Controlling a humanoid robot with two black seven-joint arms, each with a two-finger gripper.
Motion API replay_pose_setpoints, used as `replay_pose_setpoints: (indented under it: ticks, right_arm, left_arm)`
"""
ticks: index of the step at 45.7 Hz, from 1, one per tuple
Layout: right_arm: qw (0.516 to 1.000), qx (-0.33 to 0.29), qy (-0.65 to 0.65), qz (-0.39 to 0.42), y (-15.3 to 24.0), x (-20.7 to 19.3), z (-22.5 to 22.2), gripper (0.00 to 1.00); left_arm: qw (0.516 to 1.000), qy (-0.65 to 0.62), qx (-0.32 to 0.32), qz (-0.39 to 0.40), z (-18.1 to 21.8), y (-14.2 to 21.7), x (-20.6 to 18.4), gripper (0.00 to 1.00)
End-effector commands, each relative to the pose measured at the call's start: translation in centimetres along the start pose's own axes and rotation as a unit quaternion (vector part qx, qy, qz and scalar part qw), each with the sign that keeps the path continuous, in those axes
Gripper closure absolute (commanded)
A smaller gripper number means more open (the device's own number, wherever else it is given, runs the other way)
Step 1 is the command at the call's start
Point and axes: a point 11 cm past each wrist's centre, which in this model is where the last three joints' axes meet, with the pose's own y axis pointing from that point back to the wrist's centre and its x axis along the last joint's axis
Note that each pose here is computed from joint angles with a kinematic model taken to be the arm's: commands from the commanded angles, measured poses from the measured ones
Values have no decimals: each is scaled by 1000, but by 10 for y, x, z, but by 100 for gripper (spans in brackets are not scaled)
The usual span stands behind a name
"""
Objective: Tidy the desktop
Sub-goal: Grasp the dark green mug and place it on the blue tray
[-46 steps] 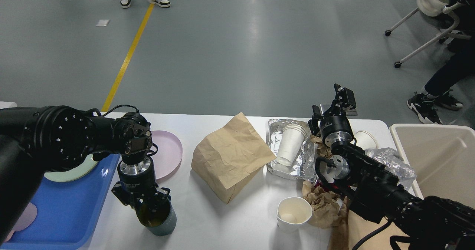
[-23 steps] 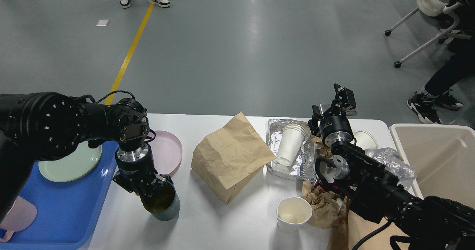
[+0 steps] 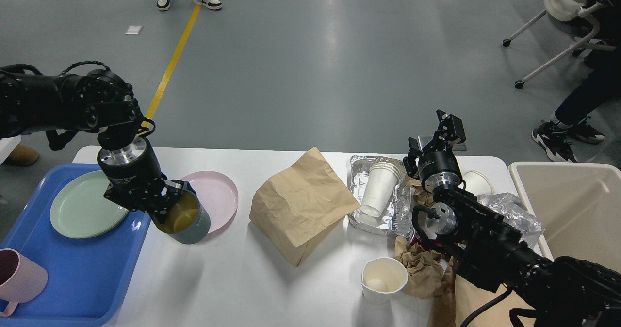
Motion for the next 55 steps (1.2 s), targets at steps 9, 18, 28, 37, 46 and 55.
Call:
replay_pose_setpoints:
  ticks: [9,18,28,37,46,55]
  right_arm:
    - [1000,0,0,0,0,0,0,0]
    - [1000,0,0,0,0,0,0,0]
    - [1000,1,0,0,0,0,-1,0]
    - [1000,0,0,0,0,0,0,0]
    - [1000,0,0,0,0,0,0,0]
    - [1000,0,0,0,0,0,0,0]
  left_arm:
    - [993,120,13,-8,-108,-31,-13,100]
    - [986,164,27,-11,-152,-40,-26,100]
    - [983,177,43,-25,-169,-57,-37,100]
    - [981,184,56,-19,-183,-71,-37,100]
    - [981,186,59,-20,-185,-75,-38,97]
    - [980,186,60,-26,-186,-80,-41,82]
